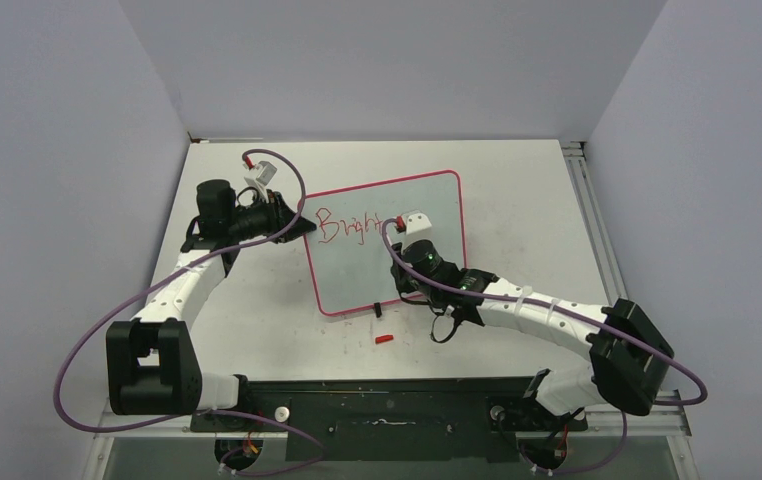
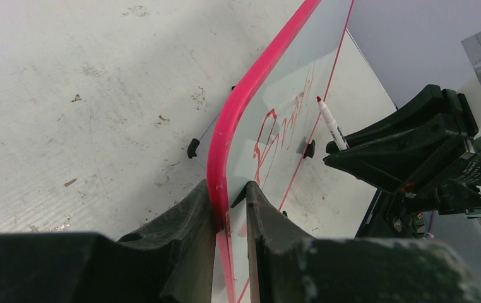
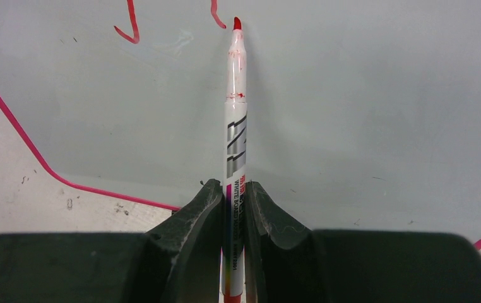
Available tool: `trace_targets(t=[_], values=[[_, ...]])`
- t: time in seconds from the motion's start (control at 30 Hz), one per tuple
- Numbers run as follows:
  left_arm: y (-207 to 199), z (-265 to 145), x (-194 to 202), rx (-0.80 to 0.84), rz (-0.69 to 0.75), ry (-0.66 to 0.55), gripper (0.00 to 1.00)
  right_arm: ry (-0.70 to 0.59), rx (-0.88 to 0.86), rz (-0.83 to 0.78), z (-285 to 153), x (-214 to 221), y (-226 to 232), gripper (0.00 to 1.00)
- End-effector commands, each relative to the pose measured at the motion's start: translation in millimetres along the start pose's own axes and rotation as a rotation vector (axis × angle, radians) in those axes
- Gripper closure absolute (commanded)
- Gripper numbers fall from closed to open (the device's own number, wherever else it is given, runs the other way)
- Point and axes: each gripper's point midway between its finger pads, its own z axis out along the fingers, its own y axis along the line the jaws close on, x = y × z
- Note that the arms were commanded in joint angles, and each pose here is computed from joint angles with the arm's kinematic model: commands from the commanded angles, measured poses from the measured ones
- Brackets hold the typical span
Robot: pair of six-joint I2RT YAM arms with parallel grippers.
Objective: Write a sentence on the whiteboard
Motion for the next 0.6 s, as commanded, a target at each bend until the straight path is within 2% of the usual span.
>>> trace_targets(t=[0.0,0.13,0.57], values=[[-11.0,-3.7,-20.5,0.007,0.099,-0.05,0.85,-0.103,-0.007,0.005,-14.8,-34.4,-0.4,0.95],[-10.8,-3.5,-20.1,0.008,0.098,-0.05,0.85,-0.146,-0.044,0.001,-20.7,-48.7,6.4,0.95],[-10.5,-3.1,-20.2,0.009,0.097,-0.048,0.85,-0.099,-0.018,-0.01,-4.3,-45.7,2.3,0.95]])
